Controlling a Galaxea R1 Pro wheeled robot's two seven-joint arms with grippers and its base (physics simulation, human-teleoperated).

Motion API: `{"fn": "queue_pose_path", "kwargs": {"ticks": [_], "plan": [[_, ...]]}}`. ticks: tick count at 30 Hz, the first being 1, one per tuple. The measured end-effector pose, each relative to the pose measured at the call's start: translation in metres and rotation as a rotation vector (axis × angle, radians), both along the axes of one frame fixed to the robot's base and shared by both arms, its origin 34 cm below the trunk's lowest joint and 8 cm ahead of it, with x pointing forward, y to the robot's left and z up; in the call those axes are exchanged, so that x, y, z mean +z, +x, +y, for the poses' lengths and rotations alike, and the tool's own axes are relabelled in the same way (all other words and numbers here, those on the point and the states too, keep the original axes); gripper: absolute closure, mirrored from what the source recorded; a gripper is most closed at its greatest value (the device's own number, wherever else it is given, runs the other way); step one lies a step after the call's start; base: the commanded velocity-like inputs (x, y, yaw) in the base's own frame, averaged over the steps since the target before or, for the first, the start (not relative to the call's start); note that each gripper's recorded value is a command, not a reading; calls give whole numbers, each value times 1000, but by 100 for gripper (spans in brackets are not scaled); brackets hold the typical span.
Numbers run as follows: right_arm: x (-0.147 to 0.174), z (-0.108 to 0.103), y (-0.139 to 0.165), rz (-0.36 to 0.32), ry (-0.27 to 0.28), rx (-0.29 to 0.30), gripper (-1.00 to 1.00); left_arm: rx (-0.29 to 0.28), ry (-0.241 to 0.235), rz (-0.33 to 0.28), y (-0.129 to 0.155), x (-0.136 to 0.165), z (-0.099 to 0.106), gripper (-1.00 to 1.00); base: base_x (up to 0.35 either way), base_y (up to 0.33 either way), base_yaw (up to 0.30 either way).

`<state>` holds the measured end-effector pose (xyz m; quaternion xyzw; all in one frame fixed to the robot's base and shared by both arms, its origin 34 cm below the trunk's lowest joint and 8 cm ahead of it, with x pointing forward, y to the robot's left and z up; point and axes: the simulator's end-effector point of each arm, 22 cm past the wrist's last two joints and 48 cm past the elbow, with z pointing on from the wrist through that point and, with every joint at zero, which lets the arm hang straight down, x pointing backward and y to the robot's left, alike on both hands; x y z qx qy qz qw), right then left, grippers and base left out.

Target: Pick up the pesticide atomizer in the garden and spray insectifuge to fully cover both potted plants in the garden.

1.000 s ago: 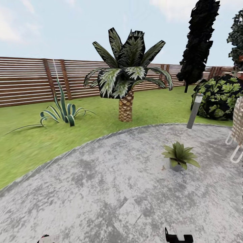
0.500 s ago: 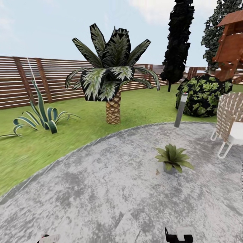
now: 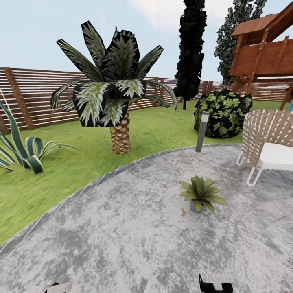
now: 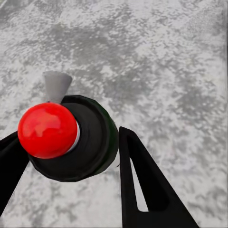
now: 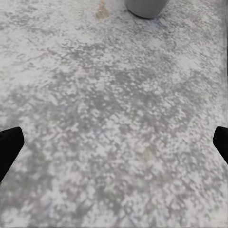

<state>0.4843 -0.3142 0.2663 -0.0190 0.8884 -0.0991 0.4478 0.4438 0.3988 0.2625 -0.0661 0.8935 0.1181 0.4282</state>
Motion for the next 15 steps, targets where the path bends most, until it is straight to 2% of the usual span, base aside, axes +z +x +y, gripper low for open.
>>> {"fn": "queue_pose_path", "kwargs": {"ticks": [15], "plan": [[0,0,0,0,0,0,-100,0,0,1,0,0,0,100,283,233,-298]]}}
